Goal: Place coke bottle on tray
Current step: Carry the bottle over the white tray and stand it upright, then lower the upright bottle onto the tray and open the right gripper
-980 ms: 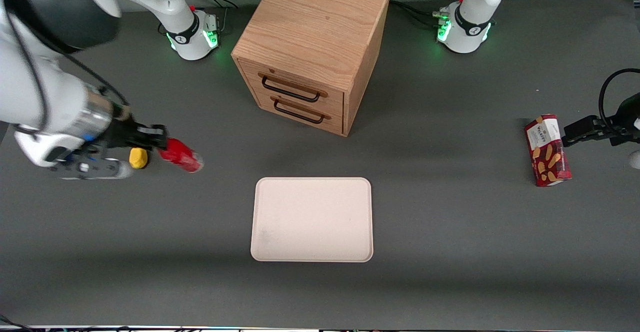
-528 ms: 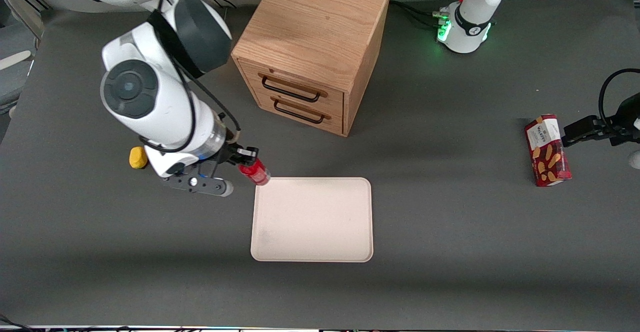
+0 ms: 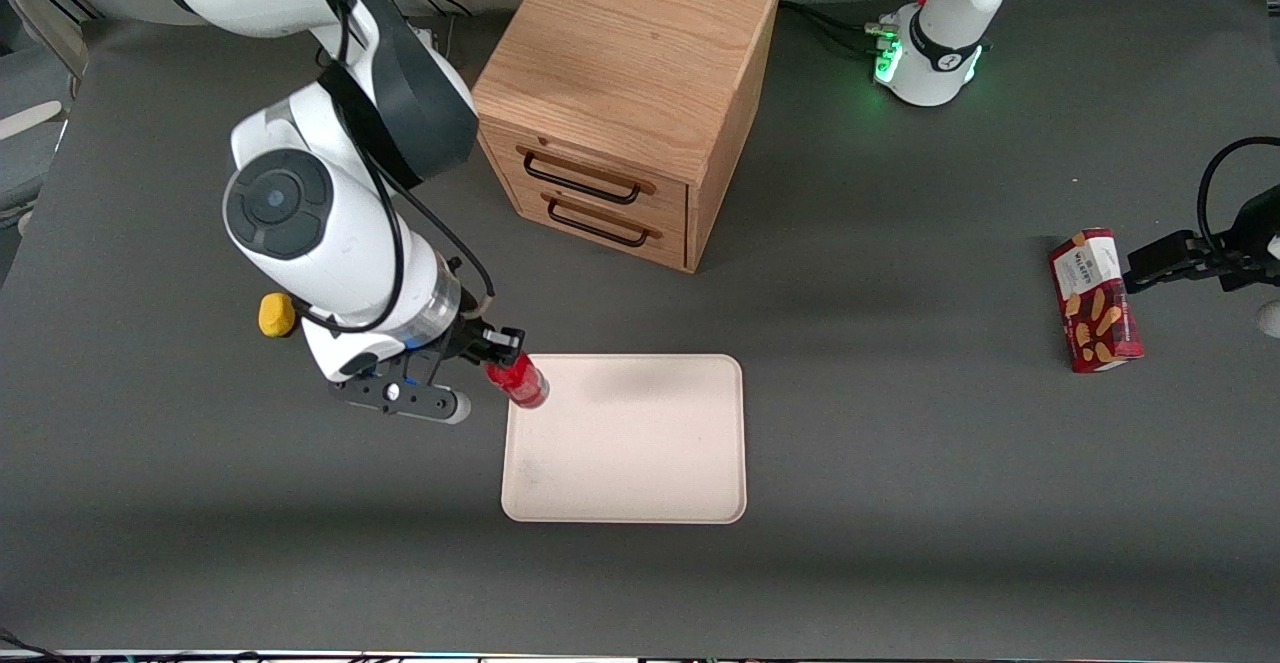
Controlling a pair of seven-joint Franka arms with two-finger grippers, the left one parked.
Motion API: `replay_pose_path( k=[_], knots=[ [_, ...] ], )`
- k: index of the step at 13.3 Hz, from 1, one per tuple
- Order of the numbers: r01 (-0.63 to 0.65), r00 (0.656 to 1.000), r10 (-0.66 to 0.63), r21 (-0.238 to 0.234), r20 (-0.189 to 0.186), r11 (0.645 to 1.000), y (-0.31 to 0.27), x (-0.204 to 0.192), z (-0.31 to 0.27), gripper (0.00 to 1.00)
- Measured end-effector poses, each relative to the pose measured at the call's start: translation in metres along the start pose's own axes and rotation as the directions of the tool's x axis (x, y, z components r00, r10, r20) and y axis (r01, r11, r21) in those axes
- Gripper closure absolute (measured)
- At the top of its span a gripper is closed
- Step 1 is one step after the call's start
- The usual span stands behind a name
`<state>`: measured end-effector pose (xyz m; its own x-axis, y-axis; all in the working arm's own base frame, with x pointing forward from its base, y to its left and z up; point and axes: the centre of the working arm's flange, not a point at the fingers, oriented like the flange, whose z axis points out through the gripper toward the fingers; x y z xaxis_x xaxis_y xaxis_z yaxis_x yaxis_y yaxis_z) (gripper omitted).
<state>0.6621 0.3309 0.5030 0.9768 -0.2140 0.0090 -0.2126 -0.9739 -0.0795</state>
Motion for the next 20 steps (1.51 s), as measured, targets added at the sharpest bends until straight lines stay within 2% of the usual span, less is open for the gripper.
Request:
replay_pose_path(
  k=[6, 9, 13, 20],
  knots=[
    [-0.006, 1.0, 0.006, -0.02, -0.004, 1.0, -0.001, 0.028, 0.081, 0.68],
    [-0.018, 1.0, 0.019, -0.039, 0.015, 0.999, 0.005, 0.037, 0.115, 0.68],
    [-0.023, 1.0, 0.024, -0.045, 0.02, 0.999, 0.007, 0.043, 0.155, 0.68],
    [-0.027, 0.999, 0.028, -0.051, 0.017, 0.998, 0.011, 0.045, 0.174, 0.68]
  ],
)
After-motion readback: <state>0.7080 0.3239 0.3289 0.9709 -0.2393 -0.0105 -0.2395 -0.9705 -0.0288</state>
